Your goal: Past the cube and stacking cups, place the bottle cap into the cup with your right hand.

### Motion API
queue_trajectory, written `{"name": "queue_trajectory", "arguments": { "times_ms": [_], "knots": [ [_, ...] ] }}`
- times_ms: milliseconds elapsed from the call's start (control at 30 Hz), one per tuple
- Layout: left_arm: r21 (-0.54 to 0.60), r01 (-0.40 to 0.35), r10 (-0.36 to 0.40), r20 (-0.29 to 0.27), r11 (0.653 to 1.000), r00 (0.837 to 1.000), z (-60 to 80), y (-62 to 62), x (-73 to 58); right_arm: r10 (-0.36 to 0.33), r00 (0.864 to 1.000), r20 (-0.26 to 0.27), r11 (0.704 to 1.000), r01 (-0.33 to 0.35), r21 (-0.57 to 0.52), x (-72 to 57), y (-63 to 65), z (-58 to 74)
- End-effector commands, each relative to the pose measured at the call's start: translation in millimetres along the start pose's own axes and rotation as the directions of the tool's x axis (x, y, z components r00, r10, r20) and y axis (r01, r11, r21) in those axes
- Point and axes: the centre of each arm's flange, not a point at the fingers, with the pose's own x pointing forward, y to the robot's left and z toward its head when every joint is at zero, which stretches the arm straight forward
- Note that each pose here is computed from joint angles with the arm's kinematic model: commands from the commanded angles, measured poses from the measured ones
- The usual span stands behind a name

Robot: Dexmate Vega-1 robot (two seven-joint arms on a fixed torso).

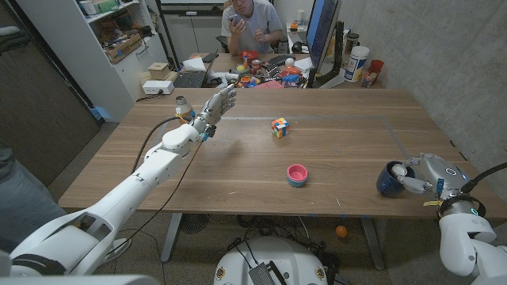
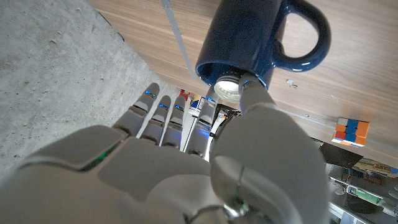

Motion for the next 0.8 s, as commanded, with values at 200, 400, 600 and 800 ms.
{"name": "queue_trajectory", "arguments": {
  "times_ms": [200, 400, 600, 800],
  "knots": [
    [-0.005, 0.001, -0.001, 0.004, 1.0, 1.0, -0.1, -0.8, -1.7, -0.024, 1.0, 0.004, 1.0, 0.024, 0.016, 0.4, -1.3, 0.4],
    [-0.008, 0.0, 0.0, 0.004, 1.0, 1.0, -0.9, -1.4, -2.8, -0.033, 0.999, 0.018, 0.999, 0.033, 0.019, 2.3, -2.8, 2.6],
    [-0.007, -0.002, 0.002, 0.003, 1.0, 1.0, -0.9, -0.9, -4.4, -0.055, 0.998, 0.035, 0.998, 0.054, 0.028, 3.1, -3.9, 3.1],
    [-0.005, -0.005, 0.005, 0.002, 1.0, 1.0, -0.8, -0.5, -6.8, -0.055, 0.997, 0.045, 0.998, 0.054, 0.033, 3.7, -4.0, 2.0]
  ]
}}
